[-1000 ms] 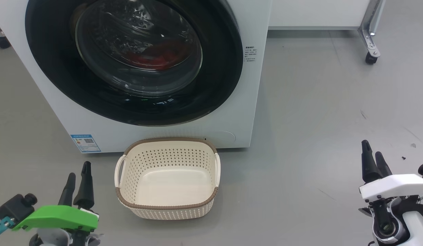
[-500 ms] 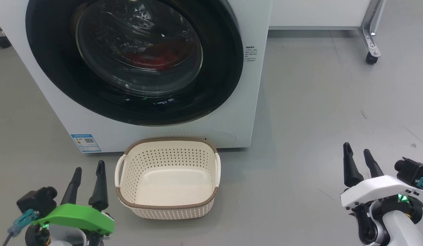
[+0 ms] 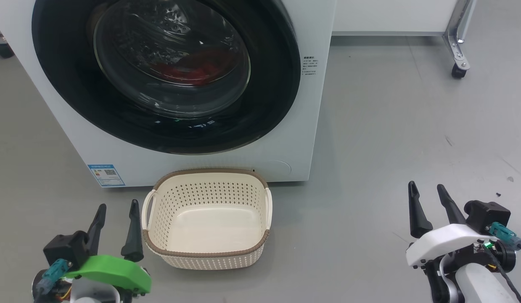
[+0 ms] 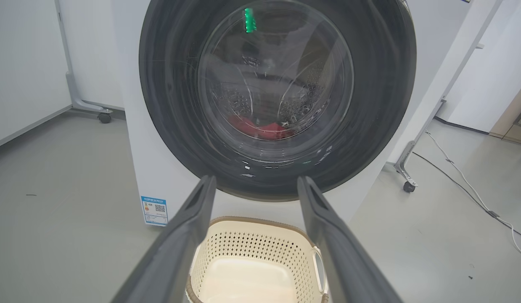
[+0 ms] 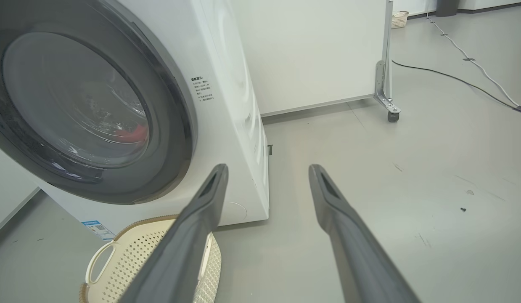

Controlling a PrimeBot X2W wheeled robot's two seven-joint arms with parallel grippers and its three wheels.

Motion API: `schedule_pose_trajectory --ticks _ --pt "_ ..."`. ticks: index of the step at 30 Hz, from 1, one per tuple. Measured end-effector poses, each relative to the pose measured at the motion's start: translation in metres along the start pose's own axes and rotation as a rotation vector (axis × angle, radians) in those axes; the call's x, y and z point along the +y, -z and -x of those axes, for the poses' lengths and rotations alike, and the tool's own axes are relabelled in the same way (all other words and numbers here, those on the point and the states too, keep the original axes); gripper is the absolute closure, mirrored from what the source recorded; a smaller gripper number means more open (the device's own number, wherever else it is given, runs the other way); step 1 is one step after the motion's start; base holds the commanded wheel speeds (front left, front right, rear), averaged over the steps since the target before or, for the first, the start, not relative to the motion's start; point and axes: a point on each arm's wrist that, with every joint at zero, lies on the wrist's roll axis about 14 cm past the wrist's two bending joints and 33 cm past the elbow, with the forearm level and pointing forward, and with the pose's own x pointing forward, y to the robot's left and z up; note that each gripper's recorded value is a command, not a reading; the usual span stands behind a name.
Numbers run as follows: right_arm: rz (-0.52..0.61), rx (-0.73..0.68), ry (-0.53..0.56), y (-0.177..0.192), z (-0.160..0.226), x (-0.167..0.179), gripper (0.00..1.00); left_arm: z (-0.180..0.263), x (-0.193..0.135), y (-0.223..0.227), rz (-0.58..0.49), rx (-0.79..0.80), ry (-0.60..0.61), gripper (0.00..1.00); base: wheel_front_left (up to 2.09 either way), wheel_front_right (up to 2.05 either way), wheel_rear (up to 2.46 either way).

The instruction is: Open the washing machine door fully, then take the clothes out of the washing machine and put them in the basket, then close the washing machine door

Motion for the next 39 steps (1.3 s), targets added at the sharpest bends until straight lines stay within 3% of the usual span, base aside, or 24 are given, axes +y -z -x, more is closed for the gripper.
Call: schedule_pose_trajectory --ticks 21,39 --pt "0.249 -0.068 -0.035 -0.008 -0.002 0.011 0.00 0.001 -0.012 0.005 -0.226 -0.034 0.033 0.00 0.00 0.00 0.00" --pt "0.212 -0.081 0.007 -0.008 0.001 0.008 0.00 0.002 -0.010 0.012 -0.221 -0.016 0.012 0.00 0.00 0.00 0.00"
